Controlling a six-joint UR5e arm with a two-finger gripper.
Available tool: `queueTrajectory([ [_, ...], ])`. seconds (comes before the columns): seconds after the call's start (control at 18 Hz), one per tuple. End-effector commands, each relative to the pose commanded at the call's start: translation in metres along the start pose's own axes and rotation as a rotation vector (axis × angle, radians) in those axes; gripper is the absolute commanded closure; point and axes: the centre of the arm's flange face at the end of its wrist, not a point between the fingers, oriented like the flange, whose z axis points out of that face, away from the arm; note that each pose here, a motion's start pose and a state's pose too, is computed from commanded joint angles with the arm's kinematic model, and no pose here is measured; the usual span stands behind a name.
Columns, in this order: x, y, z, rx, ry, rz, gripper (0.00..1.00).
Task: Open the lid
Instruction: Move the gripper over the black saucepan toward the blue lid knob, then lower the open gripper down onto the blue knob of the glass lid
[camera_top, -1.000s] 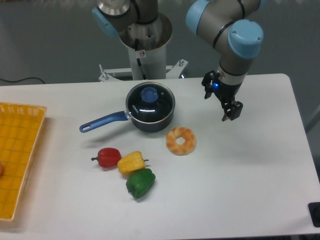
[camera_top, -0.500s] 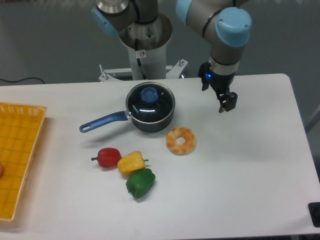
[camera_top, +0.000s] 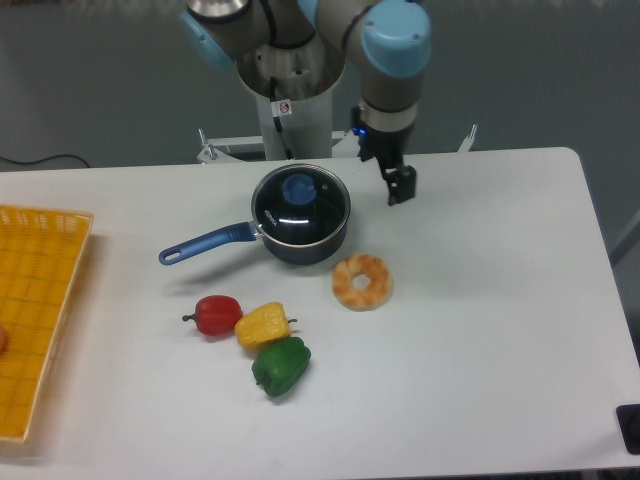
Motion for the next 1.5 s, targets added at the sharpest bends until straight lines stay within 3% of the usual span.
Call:
queueTrajectory([
  [0.67, 0.013, -0.028, 0.020, 0.010, 0.032, 0.135, 0.00],
  [1.0, 0.020, -0.034, 0.023, 0.015, 0.045, 0.260, 0.00],
  [1.5, 0.031, -0.066, 0.028, 0.014, 0.059, 0.356, 0.00],
])
